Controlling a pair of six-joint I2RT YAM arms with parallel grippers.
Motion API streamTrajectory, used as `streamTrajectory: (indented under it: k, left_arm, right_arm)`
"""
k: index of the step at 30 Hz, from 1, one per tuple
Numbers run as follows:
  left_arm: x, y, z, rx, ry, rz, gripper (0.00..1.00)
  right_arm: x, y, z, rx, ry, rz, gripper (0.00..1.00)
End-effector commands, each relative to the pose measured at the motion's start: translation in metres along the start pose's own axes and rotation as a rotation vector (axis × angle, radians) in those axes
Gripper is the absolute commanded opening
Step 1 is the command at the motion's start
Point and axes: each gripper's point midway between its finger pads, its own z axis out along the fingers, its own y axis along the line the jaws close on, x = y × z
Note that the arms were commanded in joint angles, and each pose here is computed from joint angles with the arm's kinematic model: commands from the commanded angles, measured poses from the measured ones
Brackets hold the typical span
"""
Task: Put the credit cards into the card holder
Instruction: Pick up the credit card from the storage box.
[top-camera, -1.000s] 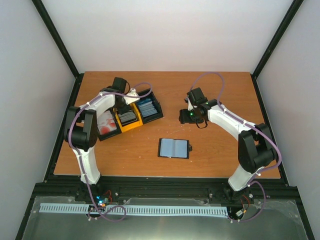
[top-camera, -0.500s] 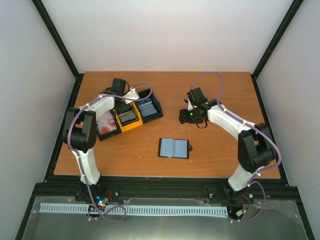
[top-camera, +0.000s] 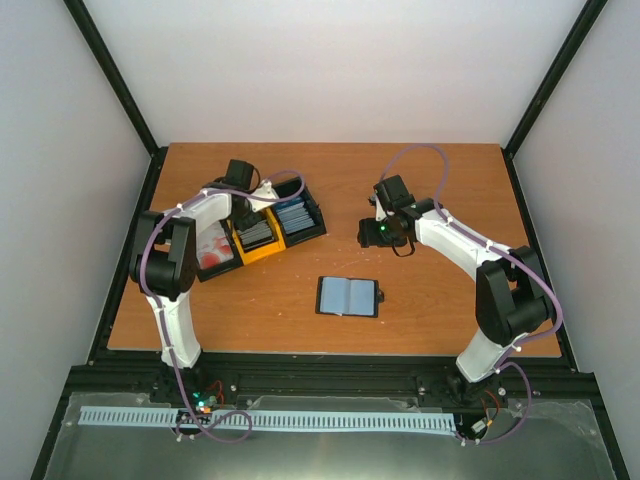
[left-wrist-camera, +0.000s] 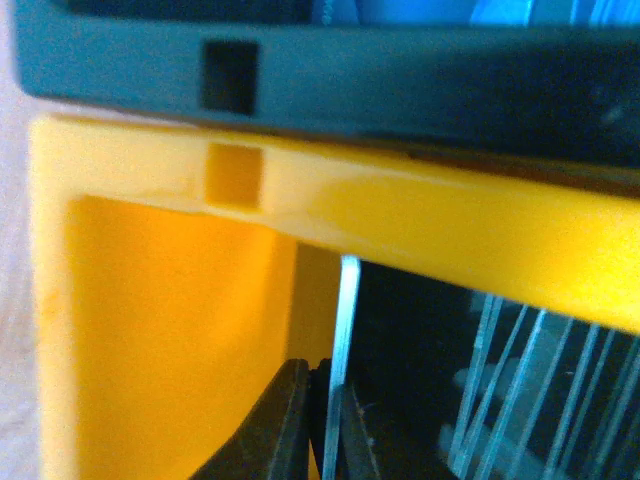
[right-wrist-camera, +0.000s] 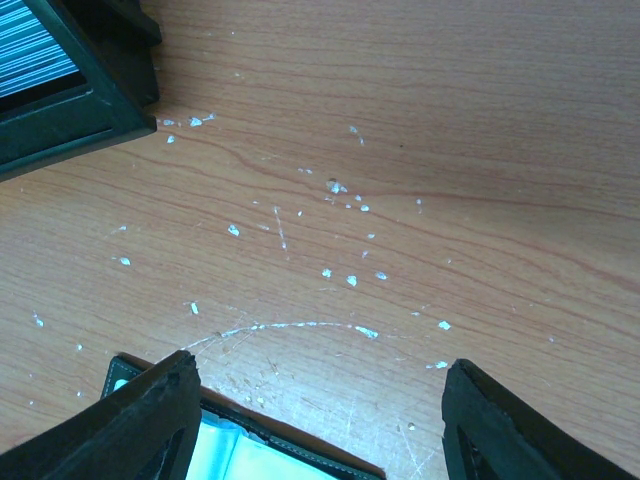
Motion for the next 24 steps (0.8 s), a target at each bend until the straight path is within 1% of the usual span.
streamTrajectory:
  k: [1,3,8,13,17,20,22,24]
  left_arm:
    - [-0.007,0.015,-0.006,-0.016,-0.016,-0.033,0.06]
    - [-0.011,0.02,-0.012,-0.027,-0.027,-0.043,0.01]
    - [-0.023,0.025,-0.043,-0.012,-0.083,-0.054,0.01]
    - [-0.029,0.021,-0.073,0.002,-0.154,-0.056,0.01]
    - [-0.036,0.018,-0.097,0.019,-0.238,-0.096,0.01]
    - [-0.043,0.02,-0.12,0.023,-0.319,-0.161,0.01]
    - [-0.048,0.025,-0.137,0.026,-0.386,-0.245,0.01]
    - [-0.053,0.029,-0.153,0.05,-0.451,-0.353,0.01]
  right_arm:
    - [-0.014,0.002,-0.003,-0.009,-0.038,-0.009,0.65]
    - [-0.014,0.002,-0.004,-0.01,-0.04,-0.009,0.66]
    - [-0.016,0.006,-0.007,-0.029,-0.048,-0.014,0.66]
    - [-0.024,0.04,-0.012,-0.214,-0.067,-0.076,0.66]
    - [-0.045,0.073,-0.02,-0.376,-0.14,-0.11,0.68]
    - [-0.07,0.105,-0.032,-0.489,-0.224,-0.141,0.73]
    - [-0.084,0.124,-0.036,-0.554,-0.254,-0.157,0.77]
    - [-0.095,0.142,-0.037,-0.621,-0.268,-0.159,0.79]
